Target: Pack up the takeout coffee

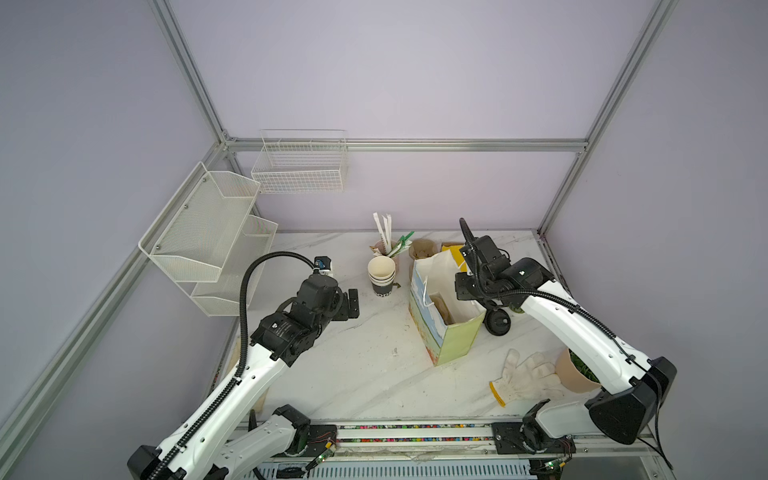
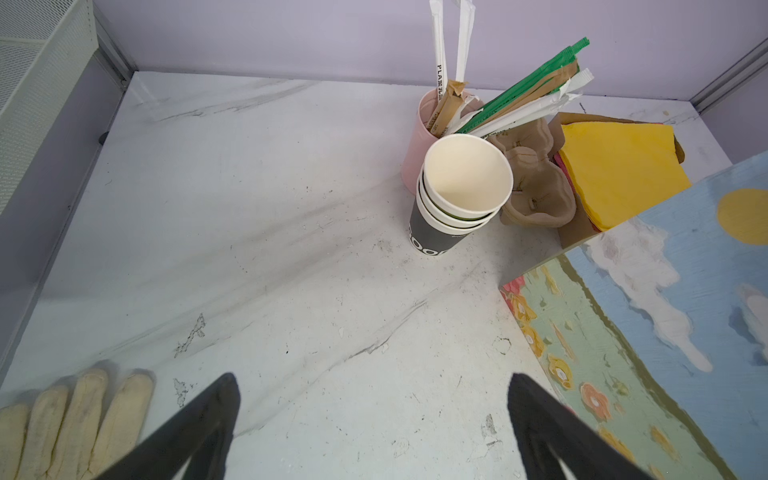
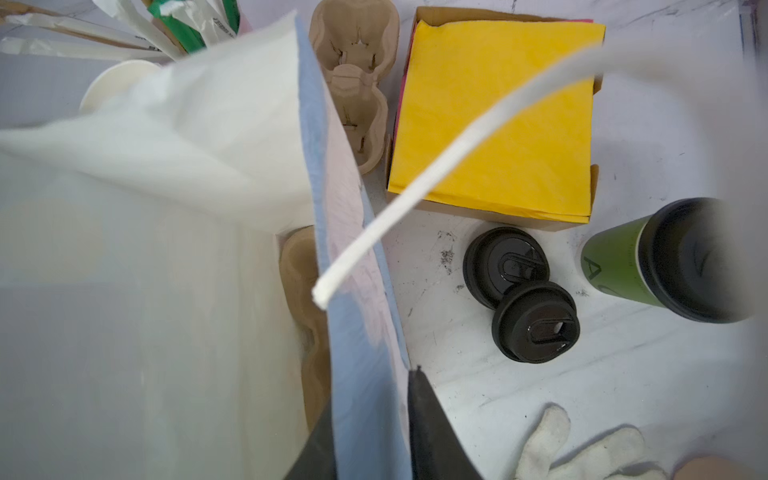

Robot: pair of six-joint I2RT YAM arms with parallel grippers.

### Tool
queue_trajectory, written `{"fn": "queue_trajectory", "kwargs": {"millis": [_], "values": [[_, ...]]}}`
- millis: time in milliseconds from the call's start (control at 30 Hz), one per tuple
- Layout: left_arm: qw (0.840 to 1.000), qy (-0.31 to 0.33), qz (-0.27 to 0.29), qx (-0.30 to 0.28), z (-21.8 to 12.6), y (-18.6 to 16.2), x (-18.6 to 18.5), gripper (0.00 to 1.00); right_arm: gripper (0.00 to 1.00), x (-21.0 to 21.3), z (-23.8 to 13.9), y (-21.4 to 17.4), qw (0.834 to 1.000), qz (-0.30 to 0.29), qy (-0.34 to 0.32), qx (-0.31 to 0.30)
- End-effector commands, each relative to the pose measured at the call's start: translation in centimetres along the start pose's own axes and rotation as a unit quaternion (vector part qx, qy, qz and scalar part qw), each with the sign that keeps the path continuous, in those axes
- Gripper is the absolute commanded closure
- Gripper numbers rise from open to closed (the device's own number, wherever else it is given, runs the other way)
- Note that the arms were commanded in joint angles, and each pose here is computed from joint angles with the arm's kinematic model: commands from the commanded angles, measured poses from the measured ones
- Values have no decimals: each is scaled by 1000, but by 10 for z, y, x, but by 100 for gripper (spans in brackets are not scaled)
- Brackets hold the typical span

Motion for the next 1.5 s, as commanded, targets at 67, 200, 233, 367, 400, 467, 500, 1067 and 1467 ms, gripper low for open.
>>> {"fn": "queue_trajectory", "kwargs": {"millis": [67,200,233,367,400,467,500,1067,1467], "values": [[1000,-5,5,-19,-6,12,-1,0,81,2,2,6,1000,-3,-2,-10],[1000,-4,5,-19,-6,12,0,0,84,6,7,8,1000,-4,4,-9],[1000,-4,5,-19,-6,12,0,0,85,7,8,10,1000,-3,7,-11],[1000,-4,5,-18,-6,12,-1,0,87,13,12,16,1000,-1,20,-16],[1000,-4,6,-17,-5,11,-1,0,88,15,13,18,1000,-1,23,-17],[1000,-3,6,-17,-5,11,-1,0,91,17,16,20,1000,-2,22,-16],[1000,-3,6,-16,-5,11,-1,0,91,18,17,22,1000,-3,22,-17],[1000,-3,8,-12,-2,10,-1,0,86,29,26,37,999,-3,34,-24],[1000,-5,7,-13,-3,11,-2,0,45,19,-1,37,999,0,26,-39]]}}
Point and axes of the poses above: each gripper's point midway between its finger pads, its own z axis out along the fingers, its own x axis along the line the jaws close on, y = z × x, the point moved 7 cm from there along -z, back along the fingers, and after that the axes turned 1 degree about -z, right-handed, at the moved point
